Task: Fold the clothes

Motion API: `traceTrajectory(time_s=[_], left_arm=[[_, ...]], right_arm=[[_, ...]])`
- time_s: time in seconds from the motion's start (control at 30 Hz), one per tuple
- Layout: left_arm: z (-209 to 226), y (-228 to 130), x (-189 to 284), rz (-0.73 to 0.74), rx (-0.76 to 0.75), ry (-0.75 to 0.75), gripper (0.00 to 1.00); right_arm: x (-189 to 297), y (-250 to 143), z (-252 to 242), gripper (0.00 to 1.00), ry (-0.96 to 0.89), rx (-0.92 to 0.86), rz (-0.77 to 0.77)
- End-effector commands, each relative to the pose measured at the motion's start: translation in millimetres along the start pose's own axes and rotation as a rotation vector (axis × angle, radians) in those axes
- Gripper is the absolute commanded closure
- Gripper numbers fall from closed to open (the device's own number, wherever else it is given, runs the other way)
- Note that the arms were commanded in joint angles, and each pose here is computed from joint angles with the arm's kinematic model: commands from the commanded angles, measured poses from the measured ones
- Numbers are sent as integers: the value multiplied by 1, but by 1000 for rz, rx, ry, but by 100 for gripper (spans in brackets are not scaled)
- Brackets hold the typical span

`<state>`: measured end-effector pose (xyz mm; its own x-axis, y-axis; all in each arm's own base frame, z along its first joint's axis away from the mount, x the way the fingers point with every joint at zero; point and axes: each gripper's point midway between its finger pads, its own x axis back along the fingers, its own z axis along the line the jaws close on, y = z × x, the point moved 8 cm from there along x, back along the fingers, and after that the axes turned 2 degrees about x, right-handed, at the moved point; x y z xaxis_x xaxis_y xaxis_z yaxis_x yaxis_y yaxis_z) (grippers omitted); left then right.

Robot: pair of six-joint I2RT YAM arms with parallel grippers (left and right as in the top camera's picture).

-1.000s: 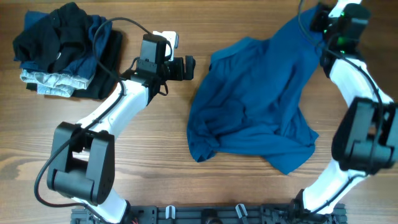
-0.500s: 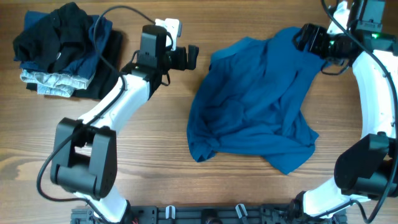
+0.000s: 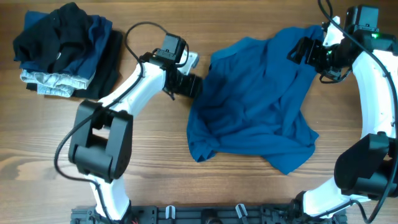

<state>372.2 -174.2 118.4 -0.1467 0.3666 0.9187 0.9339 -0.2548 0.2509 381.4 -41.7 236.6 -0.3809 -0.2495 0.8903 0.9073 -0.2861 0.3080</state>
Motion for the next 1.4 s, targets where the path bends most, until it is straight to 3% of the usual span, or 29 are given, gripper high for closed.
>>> traceTrajectory(time_s=[0.0,0.2,0.37,0.53,0.87,0.9,1.0,1.03,1.2,1.27,1.37], left_arm=[[-18,-13,40,42,70,-80,34],[-35,-57,32,277,180,-15,34],[-61,-93,12,357,173,176,36],[-68,-112,-5,311,211,339,37],[-82,-107,-22,227,166,272,38],[-89,-108,-24,220,147,261,43],[-102,-112,-27,215,105,248,90],[-104,-113,-27,215,97,246,96],[-104,-98,-12,168,118,231,96],[-98,-76,15,90,156,232,96],[-71,-22,90,-160,269,212,96]], right_arm=[[1,2,-2,0,-34,5,-15],[1,3,-2,0,-34,31,-20],[1,3,-3,0,-41,32,-17],[1,2,-3,0,-41,30,-13],[1,1,-3,0,-42,28,-6],[1,1,-3,0,-42,28,-5],[1,-1,-3,0,-43,25,4],[1,-2,-3,0,-44,25,8],[1,-6,-4,1,-45,40,38],[1,-9,-2,2,-30,35,52],[2,-17,-1,1,-12,20,99]])
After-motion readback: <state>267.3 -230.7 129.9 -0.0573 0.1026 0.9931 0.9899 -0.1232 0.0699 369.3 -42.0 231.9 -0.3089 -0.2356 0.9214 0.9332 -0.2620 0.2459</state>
